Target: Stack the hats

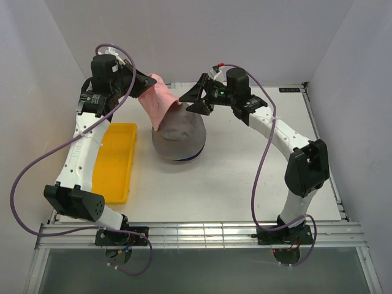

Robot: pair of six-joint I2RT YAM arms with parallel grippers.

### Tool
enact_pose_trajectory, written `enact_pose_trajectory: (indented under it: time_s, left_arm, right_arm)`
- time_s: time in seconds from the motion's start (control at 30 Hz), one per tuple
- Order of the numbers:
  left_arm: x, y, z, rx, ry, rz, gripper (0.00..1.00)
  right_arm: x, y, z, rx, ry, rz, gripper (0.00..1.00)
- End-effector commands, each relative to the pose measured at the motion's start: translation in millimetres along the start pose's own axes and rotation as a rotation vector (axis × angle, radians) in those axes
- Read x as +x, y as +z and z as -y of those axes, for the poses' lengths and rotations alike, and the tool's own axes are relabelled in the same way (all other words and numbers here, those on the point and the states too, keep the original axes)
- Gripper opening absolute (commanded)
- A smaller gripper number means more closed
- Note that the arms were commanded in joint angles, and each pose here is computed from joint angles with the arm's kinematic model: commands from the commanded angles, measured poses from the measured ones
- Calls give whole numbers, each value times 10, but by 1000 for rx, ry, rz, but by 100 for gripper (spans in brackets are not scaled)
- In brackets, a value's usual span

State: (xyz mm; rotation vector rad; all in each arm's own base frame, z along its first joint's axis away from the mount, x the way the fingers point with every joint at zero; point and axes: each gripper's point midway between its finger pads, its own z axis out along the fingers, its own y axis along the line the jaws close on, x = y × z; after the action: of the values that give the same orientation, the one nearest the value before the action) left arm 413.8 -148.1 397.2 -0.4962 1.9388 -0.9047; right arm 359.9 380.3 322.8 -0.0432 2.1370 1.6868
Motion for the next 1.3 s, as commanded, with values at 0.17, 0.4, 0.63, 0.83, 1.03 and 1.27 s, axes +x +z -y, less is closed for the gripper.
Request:
enact_pose_trajectory:
  time_s: [0.17,0.4,0.63,0.83,1.03,1.27]
  left_arm:
    - [-4,-215,404,131,51,18,0]
    - [148,-169,407,132,61,-9,0]
    - [268,-191,374,133,73,-31,0]
    - [335,-231,359,142,94,-53,0]
    - [449,-228,310,145,126,-107,0]
    - [530,-216,259,138,165,-155,0]
  right_arm:
    - [14,31,-110,-56,16,16,78]
    - [-38,77,-113,-68,57,24,79]
    - [-41,110,-68,-66,83,29,76]
    - [-17,97,-12,-53,65,28,43]
    - [1,40,17,-32,22,34,21]
    - [-16,-94,62,-2,-44,44,9]
